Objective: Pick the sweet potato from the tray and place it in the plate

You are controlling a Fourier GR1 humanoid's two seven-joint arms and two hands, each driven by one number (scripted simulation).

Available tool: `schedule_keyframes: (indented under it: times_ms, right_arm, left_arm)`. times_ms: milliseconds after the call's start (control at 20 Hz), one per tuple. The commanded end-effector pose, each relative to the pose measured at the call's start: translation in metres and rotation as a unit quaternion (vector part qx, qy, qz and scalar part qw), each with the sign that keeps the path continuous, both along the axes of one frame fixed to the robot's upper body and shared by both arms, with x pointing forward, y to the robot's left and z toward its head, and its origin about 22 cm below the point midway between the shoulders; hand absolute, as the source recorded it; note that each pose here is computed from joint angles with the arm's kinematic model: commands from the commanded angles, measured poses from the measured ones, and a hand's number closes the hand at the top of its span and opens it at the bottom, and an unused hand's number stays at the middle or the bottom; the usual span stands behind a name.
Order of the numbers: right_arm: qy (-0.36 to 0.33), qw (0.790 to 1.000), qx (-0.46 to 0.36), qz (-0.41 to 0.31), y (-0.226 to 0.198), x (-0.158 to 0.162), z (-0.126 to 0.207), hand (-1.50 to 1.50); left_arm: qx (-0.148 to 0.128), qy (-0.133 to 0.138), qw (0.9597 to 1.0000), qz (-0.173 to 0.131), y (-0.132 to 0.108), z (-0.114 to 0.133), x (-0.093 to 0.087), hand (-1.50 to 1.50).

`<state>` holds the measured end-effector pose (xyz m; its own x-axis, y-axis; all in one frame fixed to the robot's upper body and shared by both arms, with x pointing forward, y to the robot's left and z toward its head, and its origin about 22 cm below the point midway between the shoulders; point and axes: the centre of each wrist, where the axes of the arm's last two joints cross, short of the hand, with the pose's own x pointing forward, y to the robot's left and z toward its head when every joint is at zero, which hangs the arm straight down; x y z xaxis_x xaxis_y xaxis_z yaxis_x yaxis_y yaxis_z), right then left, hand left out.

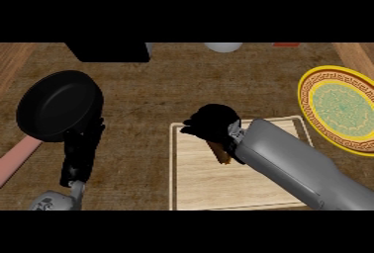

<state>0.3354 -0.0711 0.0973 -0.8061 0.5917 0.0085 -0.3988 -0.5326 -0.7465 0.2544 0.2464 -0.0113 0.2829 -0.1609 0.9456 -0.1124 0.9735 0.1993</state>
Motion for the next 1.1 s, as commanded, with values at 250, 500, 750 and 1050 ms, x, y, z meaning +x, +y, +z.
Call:
schedule_keyframes:
  times_ms: [250, 500, 750, 1050]
  right_arm:
    - [0.002, 0.999, -0.039, -0.016, -0.006, -0.010, -0.035, -1.50]
    - [0.010, 0.999, -0.046, 0.000, -0.011, 0.002, -0.033, -1.50]
    - [0.012, 0.999, -0.043, -0.009, -0.017, 0.015, -0.043, -1.50]
    - [0.006, 0.999, -0.048, -0.017, -0.010, 0.010, -0.049, -1.50]
  left_arm:
    - [-0.001, -0.004, 1.0000, -0.006, 0.011, 0.007, -0.013, 0.00]
    - [0.002, -0.007, 1.0000, 0.007, -0.006, 0.000, -0.014, 0.00]
    - [0.011, 0.002, 0.9999, 0.000, 0.003, -0.006, -0.018, 0.00]
    - [-0.006, 0.003, 1.0000, -0.003, -0.001, -0.004, 0.006, 0.00]
